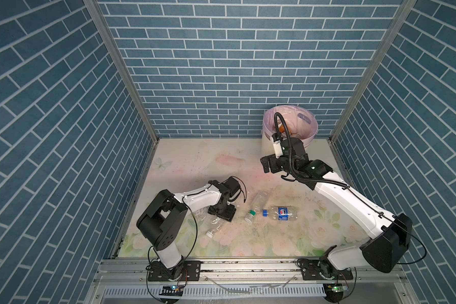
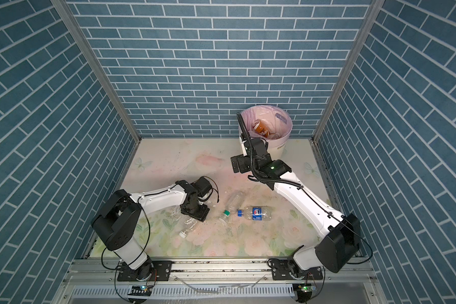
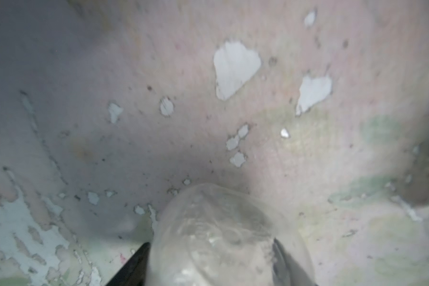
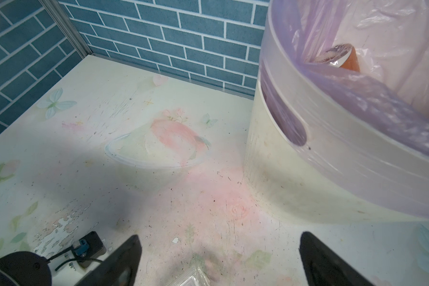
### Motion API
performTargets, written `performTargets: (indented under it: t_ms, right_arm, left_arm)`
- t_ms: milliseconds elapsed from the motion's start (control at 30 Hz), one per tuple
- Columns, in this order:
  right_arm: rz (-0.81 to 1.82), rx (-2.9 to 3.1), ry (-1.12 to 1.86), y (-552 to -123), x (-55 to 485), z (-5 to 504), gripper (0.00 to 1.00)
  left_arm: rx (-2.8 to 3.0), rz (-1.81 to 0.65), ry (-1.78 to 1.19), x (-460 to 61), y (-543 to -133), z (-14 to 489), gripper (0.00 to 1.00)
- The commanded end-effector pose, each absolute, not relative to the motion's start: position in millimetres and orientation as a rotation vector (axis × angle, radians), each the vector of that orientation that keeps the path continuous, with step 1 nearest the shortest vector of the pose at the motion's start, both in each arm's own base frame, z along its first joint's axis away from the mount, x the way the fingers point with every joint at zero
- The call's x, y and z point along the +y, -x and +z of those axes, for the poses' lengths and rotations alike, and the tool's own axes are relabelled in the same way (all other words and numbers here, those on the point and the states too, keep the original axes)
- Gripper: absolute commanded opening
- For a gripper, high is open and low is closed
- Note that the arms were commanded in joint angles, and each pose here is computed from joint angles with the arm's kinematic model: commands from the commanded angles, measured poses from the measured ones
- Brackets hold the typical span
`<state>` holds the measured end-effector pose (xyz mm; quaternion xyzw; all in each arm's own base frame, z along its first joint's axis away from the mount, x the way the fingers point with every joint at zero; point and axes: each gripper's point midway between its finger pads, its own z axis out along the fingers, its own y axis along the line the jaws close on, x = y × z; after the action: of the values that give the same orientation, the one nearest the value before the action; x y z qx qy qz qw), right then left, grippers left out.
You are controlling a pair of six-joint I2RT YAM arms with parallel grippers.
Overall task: Throw the plastic bottles in the bin
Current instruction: Pick up the plastic bottle from the bottom-center of the table.
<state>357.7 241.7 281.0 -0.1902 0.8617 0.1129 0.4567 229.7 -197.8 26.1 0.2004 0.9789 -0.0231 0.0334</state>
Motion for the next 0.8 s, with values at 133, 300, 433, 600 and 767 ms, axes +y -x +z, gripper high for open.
performTargets:
  t_ms: [133,300,433,600,767]
  right_arm:
    - [0.400,2.117,0.380,-358,236,292,0.99]
    - [0.425,2.118,0.363,-360,233,293,0.99]
    - [0.433,2.124,0.359,-362,234,291,0.99]
    - [0.481,2.127,0.384,-360,243,283,0.99]
    - [0.590,2.114,0.416,-356,258,278,0.98]
  left_arm:
    - [2.914,-0.229,-0.503,-216,-277,63,0.66]
    - [2.825,-0.417,-0.311,-218,-330,101,0.65]
    - [2.676,-0.555,-0.149,-220,-389,149,0.63]
    - [2.540,-0.697,-0.064,-232,-444,208,0.63]
    - [2.401,-0.838,-0.009,-248,-479,265,0.63]
